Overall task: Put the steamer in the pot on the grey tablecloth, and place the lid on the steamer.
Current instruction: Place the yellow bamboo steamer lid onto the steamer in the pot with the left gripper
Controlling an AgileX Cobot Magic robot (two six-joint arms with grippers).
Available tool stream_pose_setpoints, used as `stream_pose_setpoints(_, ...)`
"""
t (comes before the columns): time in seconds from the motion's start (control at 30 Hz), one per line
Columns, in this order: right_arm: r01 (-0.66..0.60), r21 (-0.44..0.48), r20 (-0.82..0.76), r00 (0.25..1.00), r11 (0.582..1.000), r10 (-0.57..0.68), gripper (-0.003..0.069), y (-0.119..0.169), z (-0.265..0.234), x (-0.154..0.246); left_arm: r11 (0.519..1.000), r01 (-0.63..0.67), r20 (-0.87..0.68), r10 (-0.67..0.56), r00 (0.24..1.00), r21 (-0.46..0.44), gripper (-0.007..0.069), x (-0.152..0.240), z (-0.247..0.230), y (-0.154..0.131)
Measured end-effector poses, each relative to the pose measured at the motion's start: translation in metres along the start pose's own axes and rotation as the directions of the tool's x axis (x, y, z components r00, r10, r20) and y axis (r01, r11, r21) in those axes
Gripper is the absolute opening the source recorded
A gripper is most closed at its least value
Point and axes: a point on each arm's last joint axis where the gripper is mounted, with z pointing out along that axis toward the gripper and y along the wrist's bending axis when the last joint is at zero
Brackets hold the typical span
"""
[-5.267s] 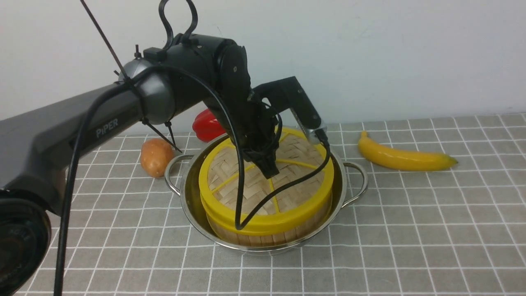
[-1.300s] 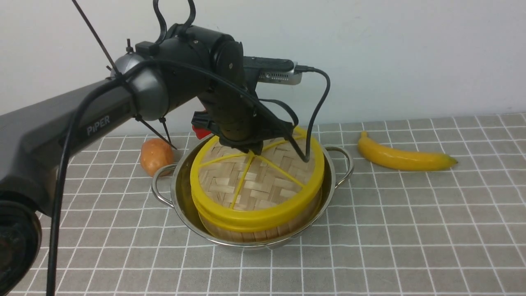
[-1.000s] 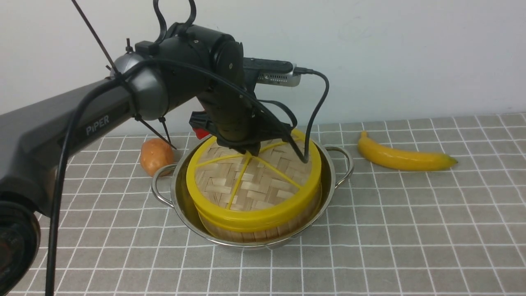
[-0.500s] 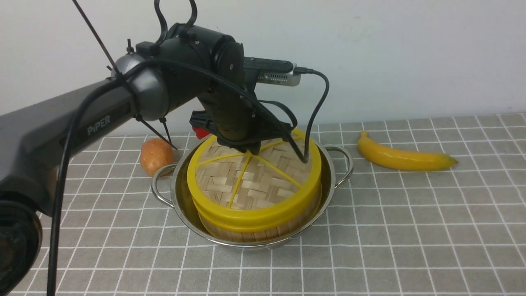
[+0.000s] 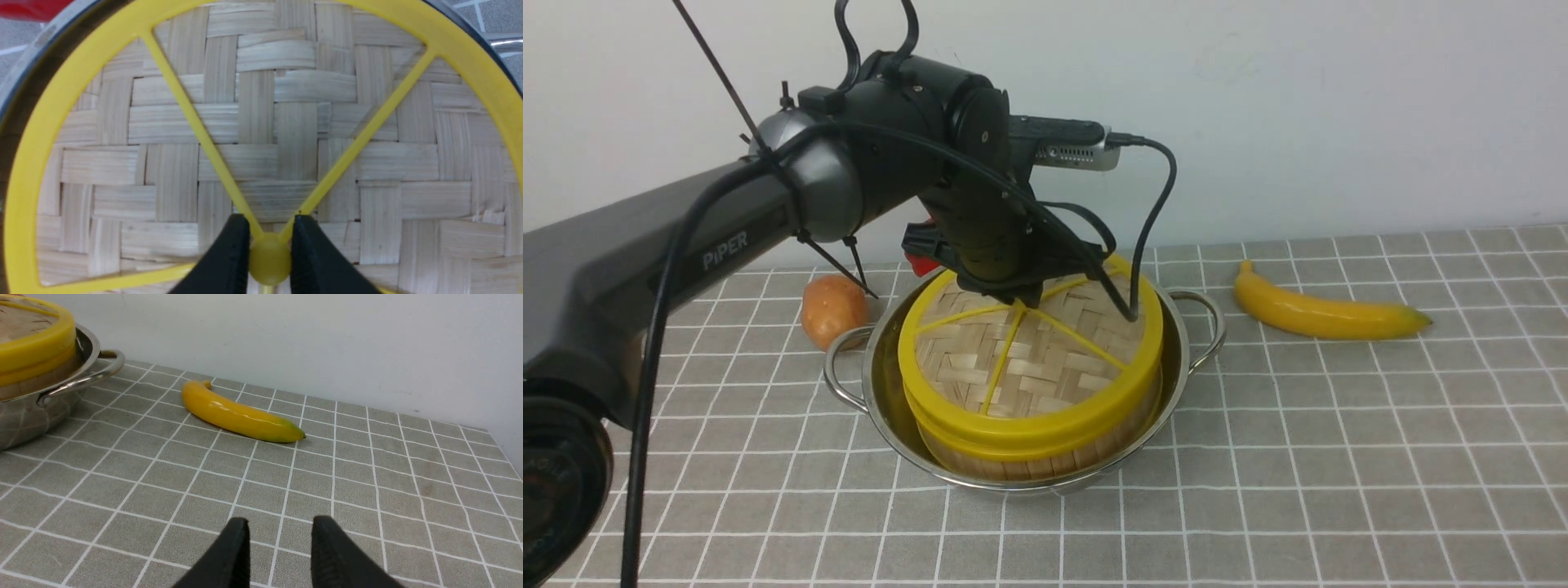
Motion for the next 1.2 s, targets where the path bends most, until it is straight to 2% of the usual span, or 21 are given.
stream_pose_setpoints(0.43,0.0,0.0,0.0,1.0,1.0,0.0,0.024,0.0,0.0,0.0,0.999,0.034,-0.004,-0.034,0.999,-0.038,0.0123,0.0007,0.0002,0.0034)
stream_pose_setpoints(0.77,0.0,0.0,0.0,1.0,1.0,0.0,0.024,0.0,0.0,0.0,0.999,0.04,-0.009,-0.041,0.999,-0.005,0.0123,0.0009,0.0025,0.0003)
stream_pose_setpoints(1.2,0.0,0.0,0.0,1.0,1.0,0.0,0.024,0.0,0.0,0.0,0.999,0.047,-0.021,-0.047,0.999,-0.005,0.0123,0.0017,0.0087,-0.0003)
